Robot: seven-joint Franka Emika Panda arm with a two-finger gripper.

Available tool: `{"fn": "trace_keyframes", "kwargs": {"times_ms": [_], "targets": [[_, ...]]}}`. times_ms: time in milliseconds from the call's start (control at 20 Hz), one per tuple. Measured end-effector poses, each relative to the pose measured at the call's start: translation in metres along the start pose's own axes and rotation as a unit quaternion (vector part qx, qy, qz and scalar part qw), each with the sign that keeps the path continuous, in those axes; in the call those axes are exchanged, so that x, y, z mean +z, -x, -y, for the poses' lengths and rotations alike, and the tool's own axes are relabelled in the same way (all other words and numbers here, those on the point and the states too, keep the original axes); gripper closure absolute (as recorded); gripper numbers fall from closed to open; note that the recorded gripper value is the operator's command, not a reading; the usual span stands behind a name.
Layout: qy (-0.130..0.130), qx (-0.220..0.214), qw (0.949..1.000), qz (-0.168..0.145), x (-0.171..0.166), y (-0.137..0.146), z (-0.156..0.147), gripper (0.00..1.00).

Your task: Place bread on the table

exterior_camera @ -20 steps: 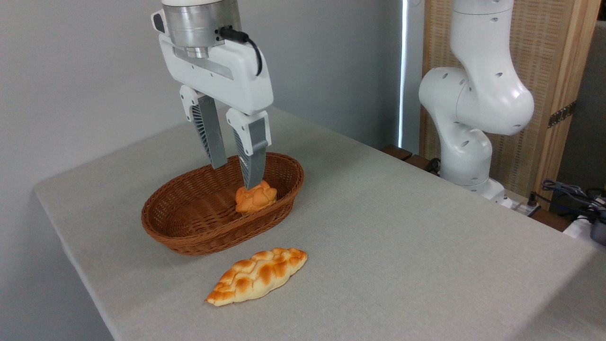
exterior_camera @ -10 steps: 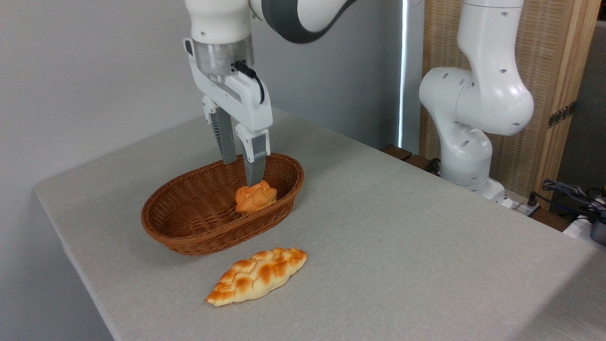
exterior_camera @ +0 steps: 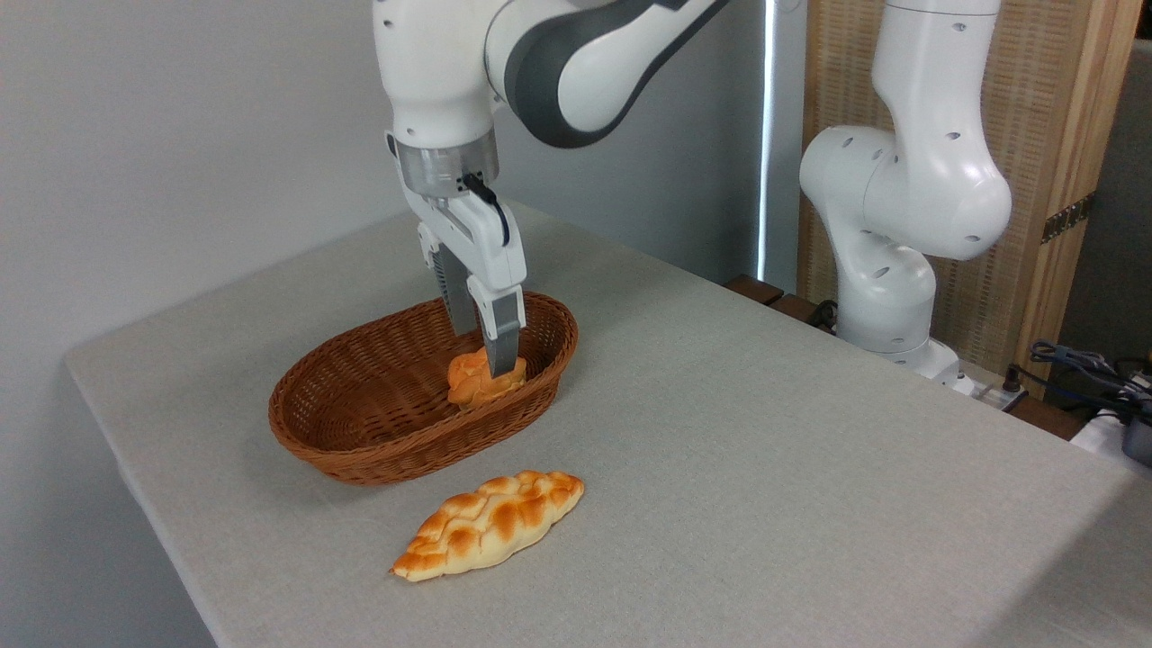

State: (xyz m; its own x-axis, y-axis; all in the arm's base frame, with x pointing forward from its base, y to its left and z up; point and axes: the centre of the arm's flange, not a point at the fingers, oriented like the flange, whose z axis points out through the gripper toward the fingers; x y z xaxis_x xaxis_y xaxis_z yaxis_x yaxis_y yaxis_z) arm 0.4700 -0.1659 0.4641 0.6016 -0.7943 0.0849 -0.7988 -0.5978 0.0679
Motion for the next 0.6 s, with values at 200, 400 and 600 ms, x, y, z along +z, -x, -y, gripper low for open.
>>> {"fn": "trace_keyframes", "kwargs": {"times_ms": [200,400,600], "targets": [[-0.002,0.005,1.0,0.0,0.014,0.0,-0.006,0.0],[-0.012,0.01,0.9998,-0.008,0.029,0.0,-0.011,0.34],[-0.014,0.01,0.9998,-0.01,0.031,0.001,-0.011,0.67]]}}
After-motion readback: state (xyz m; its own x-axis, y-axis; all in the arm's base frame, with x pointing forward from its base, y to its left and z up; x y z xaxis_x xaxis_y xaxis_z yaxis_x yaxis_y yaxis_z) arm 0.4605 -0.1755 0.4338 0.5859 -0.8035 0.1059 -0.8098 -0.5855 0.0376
